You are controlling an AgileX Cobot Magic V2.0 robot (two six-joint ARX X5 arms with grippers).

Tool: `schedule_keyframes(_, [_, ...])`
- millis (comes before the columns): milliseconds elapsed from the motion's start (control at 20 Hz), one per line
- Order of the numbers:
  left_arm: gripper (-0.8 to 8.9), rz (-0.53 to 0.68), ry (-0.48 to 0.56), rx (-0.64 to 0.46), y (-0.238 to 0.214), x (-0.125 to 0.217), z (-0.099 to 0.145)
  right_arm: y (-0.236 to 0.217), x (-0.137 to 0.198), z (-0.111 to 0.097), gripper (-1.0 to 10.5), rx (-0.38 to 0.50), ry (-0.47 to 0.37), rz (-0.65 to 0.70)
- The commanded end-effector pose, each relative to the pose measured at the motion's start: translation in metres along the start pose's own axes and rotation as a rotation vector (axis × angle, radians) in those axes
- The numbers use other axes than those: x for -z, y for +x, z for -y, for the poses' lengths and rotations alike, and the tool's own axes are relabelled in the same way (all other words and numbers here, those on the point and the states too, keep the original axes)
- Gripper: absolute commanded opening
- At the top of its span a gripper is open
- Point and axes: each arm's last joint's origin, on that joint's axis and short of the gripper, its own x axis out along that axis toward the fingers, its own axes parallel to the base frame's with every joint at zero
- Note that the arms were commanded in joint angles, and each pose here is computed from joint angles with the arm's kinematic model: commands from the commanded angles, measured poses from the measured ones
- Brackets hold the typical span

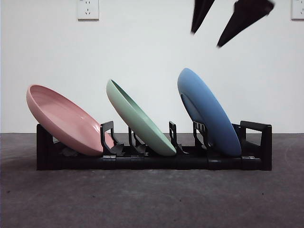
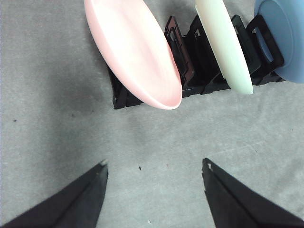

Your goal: Place the plate

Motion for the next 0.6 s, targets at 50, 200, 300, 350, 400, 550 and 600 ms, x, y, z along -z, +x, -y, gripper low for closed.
schedule_keyframes(50, [3.12,0.021,0.019,0.008,-0.003,-0.005,0.002,0.017,-0.009,-0.003,3.2,-0.004,-0.017,-0.009])
schedule_keyframes(200, [3.12,0.021,0.019,0.007,-0.003,-0.005,0.002,0.038,-0.012,-0.001,3.2,0.001,-0.026,-0.039])
schedule_keyframes(300, [3.12,0.020,0.018,0.007,-0.003,-0.004,0.002,0.046,-0.015,0.001,3.0,0.002,-0.028,-0.039])
schedule_keyframes(350, [3.12,0.019,0.018,0.008,-0.003,-0.004,0.002,0.050,-0.016,0.001,2.9,0.001,-0.036,-0.037])
schedule_keyframes(400, [3.12,0.019,0.018,0.007,-0.003,-0.004,0.002,0.054,-0.017,0.002,2.8,0.001,-0.042,-0.035])
schedule_keyframes(550, [3.12,0.019,0.018,0.007,-0.003,-0.004,0.002,0.064,-0.019,0.003,2.8,0.004,-0.043,-0.034])
schedule_keyframes(600, [3.12,0.019,0.018,0.007,-0.003,-0.004,0.002,0.067,-0.020,0.004,2.8,0.009,-0.044,-0.037])
